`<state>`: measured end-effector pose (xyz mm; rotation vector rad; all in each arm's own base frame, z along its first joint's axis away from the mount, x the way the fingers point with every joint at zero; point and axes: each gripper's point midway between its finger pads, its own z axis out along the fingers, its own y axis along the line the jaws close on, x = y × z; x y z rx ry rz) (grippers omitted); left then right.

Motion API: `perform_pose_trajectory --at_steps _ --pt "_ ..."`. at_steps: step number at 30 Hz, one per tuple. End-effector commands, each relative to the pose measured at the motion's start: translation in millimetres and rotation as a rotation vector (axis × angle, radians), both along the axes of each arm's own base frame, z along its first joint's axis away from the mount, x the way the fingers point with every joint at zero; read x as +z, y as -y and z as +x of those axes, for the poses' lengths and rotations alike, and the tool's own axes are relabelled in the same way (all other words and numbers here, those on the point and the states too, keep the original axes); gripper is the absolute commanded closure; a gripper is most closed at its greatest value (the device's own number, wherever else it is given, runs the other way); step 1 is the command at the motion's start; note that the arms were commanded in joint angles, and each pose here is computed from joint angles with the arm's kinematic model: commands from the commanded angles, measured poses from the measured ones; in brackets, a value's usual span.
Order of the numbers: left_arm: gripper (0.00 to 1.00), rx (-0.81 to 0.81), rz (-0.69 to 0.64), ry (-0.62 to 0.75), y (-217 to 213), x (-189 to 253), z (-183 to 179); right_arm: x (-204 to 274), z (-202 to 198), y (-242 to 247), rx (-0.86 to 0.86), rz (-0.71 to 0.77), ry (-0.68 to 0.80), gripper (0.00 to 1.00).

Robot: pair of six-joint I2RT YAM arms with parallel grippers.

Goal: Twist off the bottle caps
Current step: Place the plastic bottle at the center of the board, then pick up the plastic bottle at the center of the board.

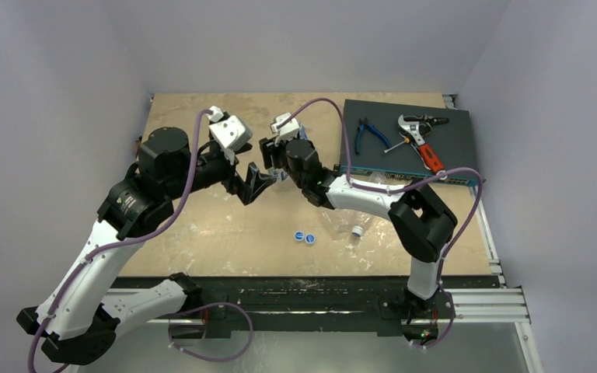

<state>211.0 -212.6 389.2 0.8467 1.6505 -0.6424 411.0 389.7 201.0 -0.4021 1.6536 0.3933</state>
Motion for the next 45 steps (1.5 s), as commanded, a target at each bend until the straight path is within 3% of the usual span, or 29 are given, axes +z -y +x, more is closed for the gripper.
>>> perform_pose_trajectory --at_steps 1,5,10,16,25,32,45 --pt "0.0 -0.007 -0.053 0.042 0 25 -3 76 -8 3 0.025 0.109 0.074 0.32" --pt "0.0 0.033 -0.044 0.053 -3 27 5 108 -24 13 0.05 0.167 0.067 0.22" --pt "0.0 0.078 -0.04 0.071 -7 34 14 113 -59 47 0.028 0.22 -0.056 0.09" --pt "0.0 0.059 -0.027 0.055 -4 32 12 50 -82 107 -0.145 0.094 -0.298 0.01" --pt "0.0 0.039 -0.035 0.068 -2 38 10 -45 -85 169 -0.298 -0.097 -0.538 0.01" --pt "0.0 0.021 -0.035 0.078 0 37 8 -100 -83 168 -0.291 -0.163 -0.655 0.01" --pt "0.0 -0.003 -0.031 0.065 4 29 8 -153 -81 159 -0.269 -0.225 -0.732 0.01"
